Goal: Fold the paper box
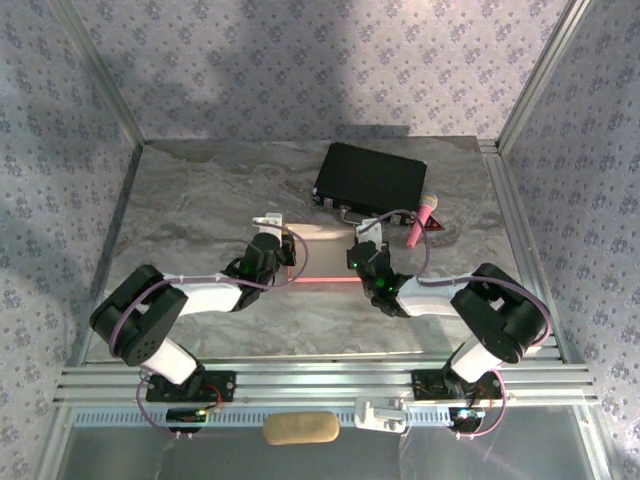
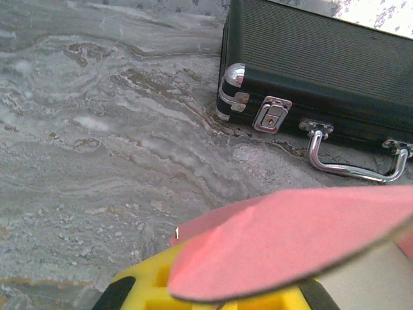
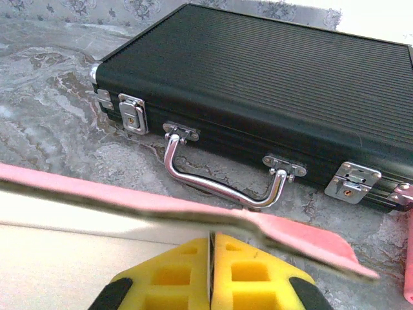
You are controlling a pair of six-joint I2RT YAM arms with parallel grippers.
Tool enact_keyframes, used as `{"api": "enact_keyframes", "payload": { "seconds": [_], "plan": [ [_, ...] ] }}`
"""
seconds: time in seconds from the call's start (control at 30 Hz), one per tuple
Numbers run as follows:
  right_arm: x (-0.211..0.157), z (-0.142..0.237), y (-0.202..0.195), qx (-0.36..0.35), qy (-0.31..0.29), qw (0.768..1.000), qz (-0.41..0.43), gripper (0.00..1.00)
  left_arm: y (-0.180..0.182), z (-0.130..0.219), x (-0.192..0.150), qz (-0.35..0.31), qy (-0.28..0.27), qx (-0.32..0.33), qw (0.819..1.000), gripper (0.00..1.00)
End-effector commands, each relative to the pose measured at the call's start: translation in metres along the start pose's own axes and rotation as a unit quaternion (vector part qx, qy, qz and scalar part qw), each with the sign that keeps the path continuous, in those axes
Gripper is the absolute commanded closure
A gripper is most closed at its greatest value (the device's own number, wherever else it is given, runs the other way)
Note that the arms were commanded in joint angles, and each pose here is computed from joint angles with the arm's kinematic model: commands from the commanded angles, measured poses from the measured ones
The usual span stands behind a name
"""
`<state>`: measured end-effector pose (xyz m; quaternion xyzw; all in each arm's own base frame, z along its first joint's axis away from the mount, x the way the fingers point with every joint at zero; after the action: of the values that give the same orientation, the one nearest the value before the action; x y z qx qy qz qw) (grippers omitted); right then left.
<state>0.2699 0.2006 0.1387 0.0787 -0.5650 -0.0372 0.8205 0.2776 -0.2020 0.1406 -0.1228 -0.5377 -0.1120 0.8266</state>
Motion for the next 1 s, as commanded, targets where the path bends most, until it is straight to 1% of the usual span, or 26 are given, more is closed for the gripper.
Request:
{"api": "enact_keyframes", "payload": {
  "seconds": [0.0,0.1,0.23,0.33,0.47,0.63,0.77,0.83,0.9,0.93,0.97],
  "plan": [
    [-0.017,0.000,0.001,0.007,0.026,0.999,0.030,1.00,-0.014,0.004,-0.021,0.047,0.100,-0.040,0.993,0.98],
    [-0.017,0.000,0.003,0.006,0.025,0.999,0.027,1.00,-0.021,0.001,-0.009,0.092,0.106,-0.044,0.989,0.98],
    [-0.012,0.001,0.003,-0.001,0.026,0.999,0.024,1.00,-0.026,-0.003,0.001,0.120,0.105,-0.048,0.986,0.98],
    [-0.006,0.004,0.003,0.002,0.021,1.000,0.020,1.00,-0.026,-0.004,-0.001,0.107,0.115,-0.031,0.987,0.98],
    [-0.007,0.003,0.001,0.002,0.024,0.999,0.021,1.00,-0.025,-0.006,-0.023,0.098,0.121,-0.037,0.987,0.98],
    [-0.013,0.005,-0.003,-0.010,0.032,0.999,0.028,1.00,-0.033,-0.001,-0.044,0.041,0.123,-0.025,0.991,0.98],
    [-0.012,0.011,-0.009,-0.024,0.040,0.999,0.020,1.00,-0.032,0.005,-0.050,0.026,0.123,-0.011,0.992,0.98],
    [-0.007,0.015,-0.009,-0.032,0.049,0.998,0.015,0.92,-0.032,0.008,-0.048,0.011,0.123,0.004,0.992,0.98],
    [0.000,0.022,-0.011,-0.055,0.061,0.997,0.003,0.72,-0.032,0.009,-0.047,-0.001,0.135,0.019,0.991,0.98],
    [0.002,0.026,-0.011,-0.058,0.065,0.996,0.000,0.65,-0.033,0.009,-0.047,-0.004,0.139,0.020,0.990,0.98],
    [0.005,0.030,-0.010,-0.055,0.070,0.996,-0.005,0.60,-0.033,0.008,-0.047,-0.004,0.141,0.021,0.990,0.99]
  ]
}}
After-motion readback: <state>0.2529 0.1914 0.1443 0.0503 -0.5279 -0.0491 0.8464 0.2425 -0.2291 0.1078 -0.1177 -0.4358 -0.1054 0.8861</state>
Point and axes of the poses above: each hand's point on the last joint's axis, 136 mm out from that joint toward the fingers, its own z axis back along the fingers, its own y axis along the line the jaws close on, x = y × z, the point moved 8 cm from there along z, back along the fingers, and after that the axes turned 12 degrees about -z, right-handed, at the moved point
